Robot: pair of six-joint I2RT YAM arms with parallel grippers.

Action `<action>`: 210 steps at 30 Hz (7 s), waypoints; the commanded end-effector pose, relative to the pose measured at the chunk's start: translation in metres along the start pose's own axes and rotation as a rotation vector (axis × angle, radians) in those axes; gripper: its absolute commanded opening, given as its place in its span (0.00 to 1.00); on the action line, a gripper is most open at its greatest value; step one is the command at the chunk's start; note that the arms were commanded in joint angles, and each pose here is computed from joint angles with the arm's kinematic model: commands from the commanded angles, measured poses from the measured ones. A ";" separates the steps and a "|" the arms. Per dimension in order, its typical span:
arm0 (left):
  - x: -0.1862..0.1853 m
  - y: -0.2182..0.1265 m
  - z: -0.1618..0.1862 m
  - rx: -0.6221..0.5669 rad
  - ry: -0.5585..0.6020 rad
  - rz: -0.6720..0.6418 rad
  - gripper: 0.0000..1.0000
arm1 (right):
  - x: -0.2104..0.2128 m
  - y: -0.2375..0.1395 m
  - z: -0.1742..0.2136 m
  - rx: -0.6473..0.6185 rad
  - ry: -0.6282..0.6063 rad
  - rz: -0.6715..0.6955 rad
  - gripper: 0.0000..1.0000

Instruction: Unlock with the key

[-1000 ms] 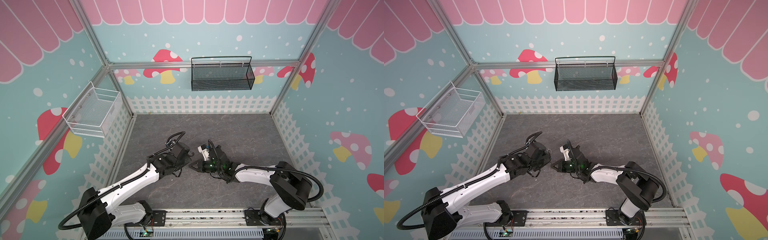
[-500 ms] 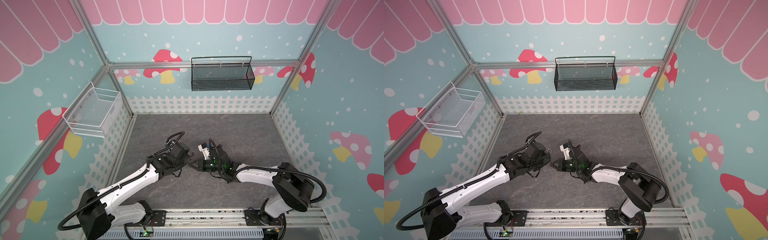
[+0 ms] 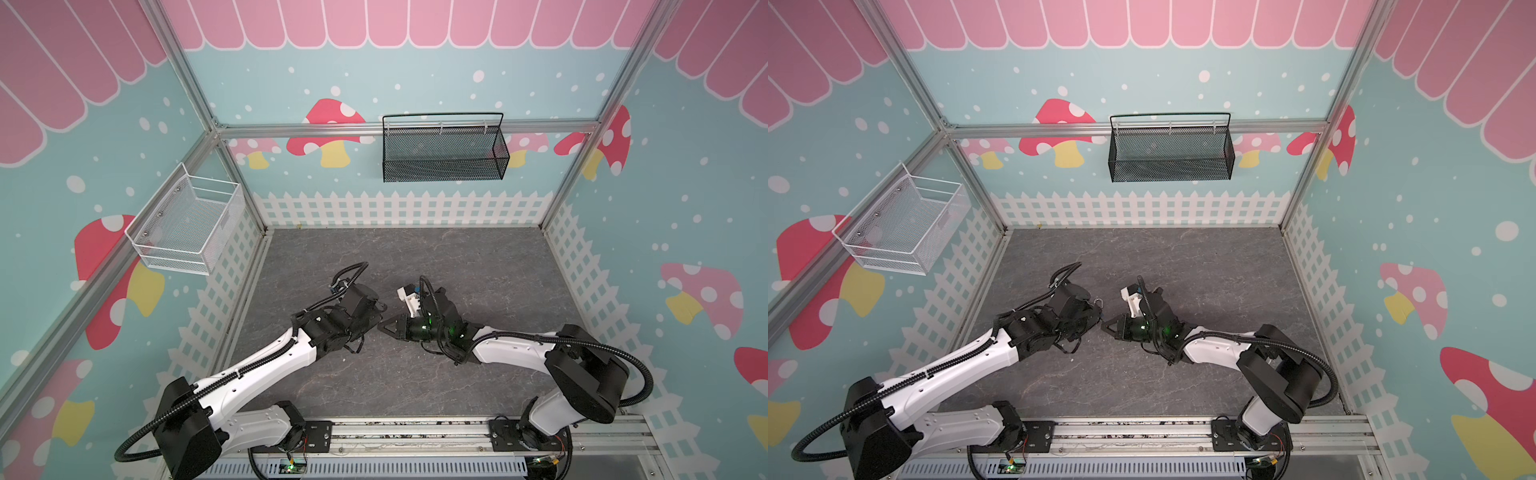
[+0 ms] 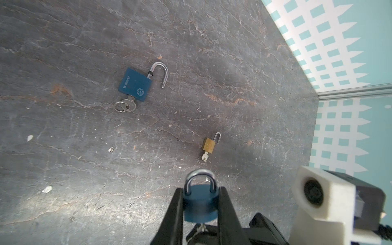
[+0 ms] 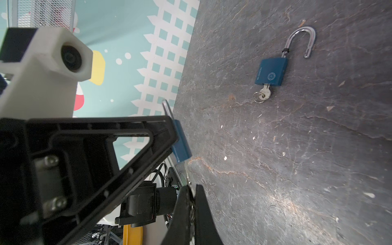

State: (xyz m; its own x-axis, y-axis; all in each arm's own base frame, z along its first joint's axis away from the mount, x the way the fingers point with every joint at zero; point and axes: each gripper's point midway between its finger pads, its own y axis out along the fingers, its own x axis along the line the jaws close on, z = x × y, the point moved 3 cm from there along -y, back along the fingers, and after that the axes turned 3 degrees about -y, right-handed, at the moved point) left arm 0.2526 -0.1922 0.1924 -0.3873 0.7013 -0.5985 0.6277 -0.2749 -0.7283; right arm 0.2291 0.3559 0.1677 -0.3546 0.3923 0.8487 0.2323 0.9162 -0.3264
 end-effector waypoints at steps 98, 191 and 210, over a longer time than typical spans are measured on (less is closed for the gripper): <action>0.075 -0.003 0.013 -0.042 -0.406 -0.085 0.00 | -0.009 0.032 0.051 0.288 0.029 -0.030 0.00; 0.049 -0.012 0.027 0.106 -0.234 -0.032 0.00 | 0.041 0.016 -0.010 0.202 -0.179 -0.116 0.00; 0.055 -0.010 0.016 0.034 -0.256 -0.067 0.00 | 0.023 0.018 0.000 0.237 -0.125 -0.030 0.00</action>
State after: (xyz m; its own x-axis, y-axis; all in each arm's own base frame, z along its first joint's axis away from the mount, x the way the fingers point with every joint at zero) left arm 0.2210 -0.1631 0.1675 -0.5611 0.5073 -0.6541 0.6135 -0.2757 -0.7400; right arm 0.2139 0.3758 0.1558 -0.4180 0.3981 0.8166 -0.0558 0.8859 -0.4605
